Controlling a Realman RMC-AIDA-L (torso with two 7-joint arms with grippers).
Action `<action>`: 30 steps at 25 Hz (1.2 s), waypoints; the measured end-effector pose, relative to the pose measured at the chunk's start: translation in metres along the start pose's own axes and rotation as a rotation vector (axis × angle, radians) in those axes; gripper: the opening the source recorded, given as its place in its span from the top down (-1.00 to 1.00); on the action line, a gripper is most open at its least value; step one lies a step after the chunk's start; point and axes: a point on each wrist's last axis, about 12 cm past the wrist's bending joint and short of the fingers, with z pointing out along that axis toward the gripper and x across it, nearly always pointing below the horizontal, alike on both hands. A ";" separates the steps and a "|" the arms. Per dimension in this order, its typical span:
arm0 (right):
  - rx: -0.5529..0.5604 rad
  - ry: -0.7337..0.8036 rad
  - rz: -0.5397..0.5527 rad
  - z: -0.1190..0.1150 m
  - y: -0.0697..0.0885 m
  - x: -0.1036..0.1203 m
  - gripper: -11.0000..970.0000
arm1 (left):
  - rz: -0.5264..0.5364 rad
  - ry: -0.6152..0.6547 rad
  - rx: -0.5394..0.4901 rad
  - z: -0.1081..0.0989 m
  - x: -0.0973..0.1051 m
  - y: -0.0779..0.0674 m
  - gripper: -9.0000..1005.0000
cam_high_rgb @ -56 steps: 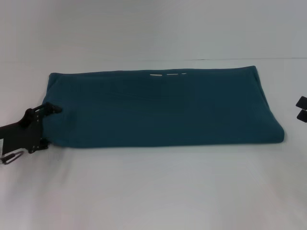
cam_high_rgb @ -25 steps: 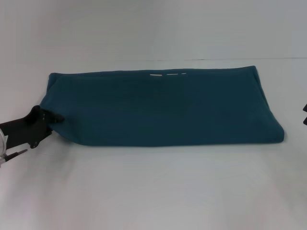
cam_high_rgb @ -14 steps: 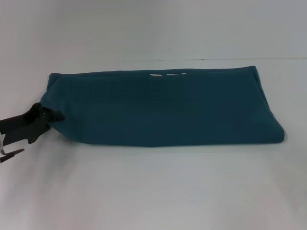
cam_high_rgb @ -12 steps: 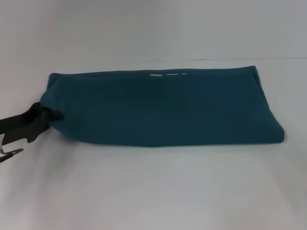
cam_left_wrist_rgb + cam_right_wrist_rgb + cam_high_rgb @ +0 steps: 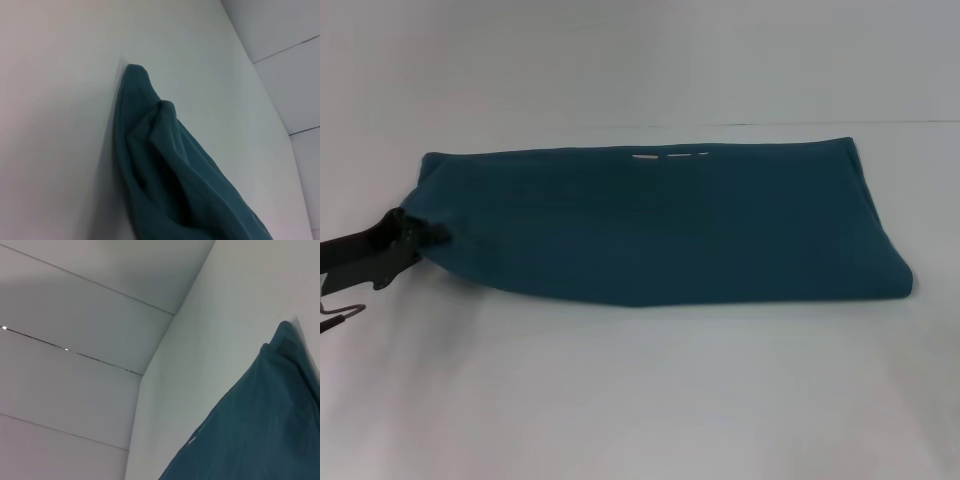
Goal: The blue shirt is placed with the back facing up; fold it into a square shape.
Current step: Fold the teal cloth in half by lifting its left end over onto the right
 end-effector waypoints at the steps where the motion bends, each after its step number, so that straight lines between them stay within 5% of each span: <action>1: 0.001 0.000 -0.001 0.000 0.000 0.000 -0.33 | -0.002 0.000 0.000 0.000 0.000 0.000 0.94; 10: 0.004 0.004 -0.011 0.001 0.001 -0.003 -0.33 | -0.031 -0.012 -0.011 -0.004 -0.002 0.004 0.94; 30: -0.005 0.005 -0.014 0.005 0.003 -0.005 -0.33 | -0.088 -0.160 -0.101 -0.056 -0.010 0.044 0.93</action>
